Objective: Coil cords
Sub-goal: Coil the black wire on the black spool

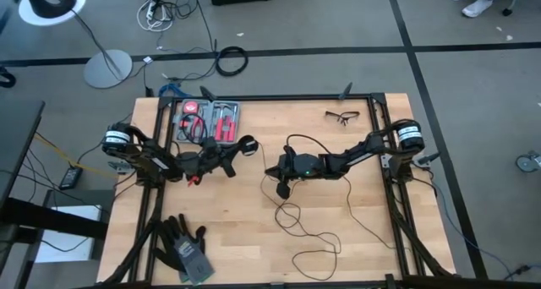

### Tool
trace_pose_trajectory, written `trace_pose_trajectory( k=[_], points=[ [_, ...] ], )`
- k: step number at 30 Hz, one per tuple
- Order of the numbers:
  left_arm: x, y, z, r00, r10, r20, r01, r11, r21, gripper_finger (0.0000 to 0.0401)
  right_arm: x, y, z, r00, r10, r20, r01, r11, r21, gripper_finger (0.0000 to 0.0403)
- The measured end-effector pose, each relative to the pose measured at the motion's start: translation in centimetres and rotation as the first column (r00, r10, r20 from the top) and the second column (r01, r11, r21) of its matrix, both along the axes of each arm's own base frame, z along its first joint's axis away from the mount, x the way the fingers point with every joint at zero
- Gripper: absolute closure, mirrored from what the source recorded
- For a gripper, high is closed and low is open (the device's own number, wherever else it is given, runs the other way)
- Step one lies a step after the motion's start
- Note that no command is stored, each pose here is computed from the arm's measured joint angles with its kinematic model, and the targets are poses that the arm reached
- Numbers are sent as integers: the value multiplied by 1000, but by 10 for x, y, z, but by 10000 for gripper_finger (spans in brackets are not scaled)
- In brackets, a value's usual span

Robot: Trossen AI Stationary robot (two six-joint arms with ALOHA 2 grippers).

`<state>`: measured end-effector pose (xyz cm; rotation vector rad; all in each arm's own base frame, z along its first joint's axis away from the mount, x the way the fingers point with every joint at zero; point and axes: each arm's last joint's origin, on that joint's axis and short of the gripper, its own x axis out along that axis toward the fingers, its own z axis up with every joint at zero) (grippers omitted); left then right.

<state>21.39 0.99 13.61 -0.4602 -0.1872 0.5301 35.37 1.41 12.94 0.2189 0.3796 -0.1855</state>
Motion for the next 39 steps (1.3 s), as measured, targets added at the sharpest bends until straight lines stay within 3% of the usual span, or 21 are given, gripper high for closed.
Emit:
trace_pose_trajectory(
  k=[5,13,21,27,39],
  points=[
    [2,0,1,1000,-1,8,1,1000,0,401,-3,-7,-9,996,-25,-87,30,998,57,339],
    [2,0,2,1000,4,8,-4,1000,6,401,-5,-10,12,999,-16,-30,18,998,59,278],
    [2,2,5,998,62,15,-63,997,45,401,-6,-5,16,1000,3,-26,-2,999,32,275],
    [7,1,10,997,65,33,-67,996,61,401,-6,-6,17,994,-104,-14,104,994,-20,275],
    [22,0,23,996,41,82,-47,996,80,401,-5,-7,19,995,-101,8,101,995,-13,284]
  ],
)
